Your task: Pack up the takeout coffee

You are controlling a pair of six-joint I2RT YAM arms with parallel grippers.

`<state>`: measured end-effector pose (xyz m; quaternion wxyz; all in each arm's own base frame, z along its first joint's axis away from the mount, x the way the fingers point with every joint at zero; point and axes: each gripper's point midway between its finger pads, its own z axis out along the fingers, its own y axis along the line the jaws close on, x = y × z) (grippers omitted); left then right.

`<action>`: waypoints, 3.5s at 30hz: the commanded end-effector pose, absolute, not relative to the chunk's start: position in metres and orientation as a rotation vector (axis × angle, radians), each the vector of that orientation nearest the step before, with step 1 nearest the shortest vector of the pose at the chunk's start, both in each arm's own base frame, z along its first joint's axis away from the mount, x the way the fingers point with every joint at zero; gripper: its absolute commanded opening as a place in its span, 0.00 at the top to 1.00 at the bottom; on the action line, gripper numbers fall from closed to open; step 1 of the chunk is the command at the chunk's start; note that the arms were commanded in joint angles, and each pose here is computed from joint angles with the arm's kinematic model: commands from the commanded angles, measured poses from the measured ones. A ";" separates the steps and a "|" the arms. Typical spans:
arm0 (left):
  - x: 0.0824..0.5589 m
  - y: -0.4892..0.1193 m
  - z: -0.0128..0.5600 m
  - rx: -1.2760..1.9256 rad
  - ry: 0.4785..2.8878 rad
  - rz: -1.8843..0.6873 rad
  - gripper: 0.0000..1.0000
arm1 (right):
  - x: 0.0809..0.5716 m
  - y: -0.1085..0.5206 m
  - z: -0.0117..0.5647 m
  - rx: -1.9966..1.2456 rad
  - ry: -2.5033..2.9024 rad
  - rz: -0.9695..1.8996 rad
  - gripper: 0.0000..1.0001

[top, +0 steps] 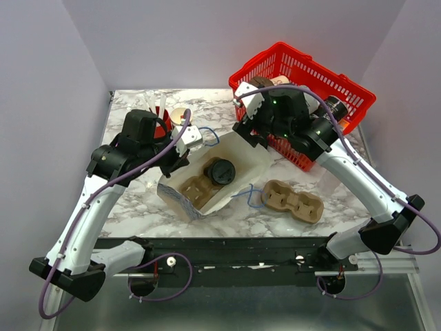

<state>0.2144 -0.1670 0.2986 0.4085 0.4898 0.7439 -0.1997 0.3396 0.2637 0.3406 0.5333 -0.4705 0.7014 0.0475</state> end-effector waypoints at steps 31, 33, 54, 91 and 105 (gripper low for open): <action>0.272 -0.144 0.397 0.773 1.769 -0.351 0.17 | 0.329 0.262 0.430 -1.024 1.529 0.288 0.00; 0.281 -0.135 0.417 0.664 1.735 -0.317 0.16 | 0.336 0.258 0.429 -0.988 1.555 0.298 0.00; 0.459 -0.012 0.334 0.186 2.067 -0.212 0.37 | 0.360 0.284 0.362 -1.008 1.672 0.544 0.01; 0.552 0.032 0.239 0.135 2.202 -0.283 0.50 | 0.380 0.289 0.332 -1.024 1.727 0.499 0.01; 0.542 0.022 0.250 0.137 2.194 -0.343 0.83 | 0.380 0.285 0.328 -1.024 1.734 0.476 0.01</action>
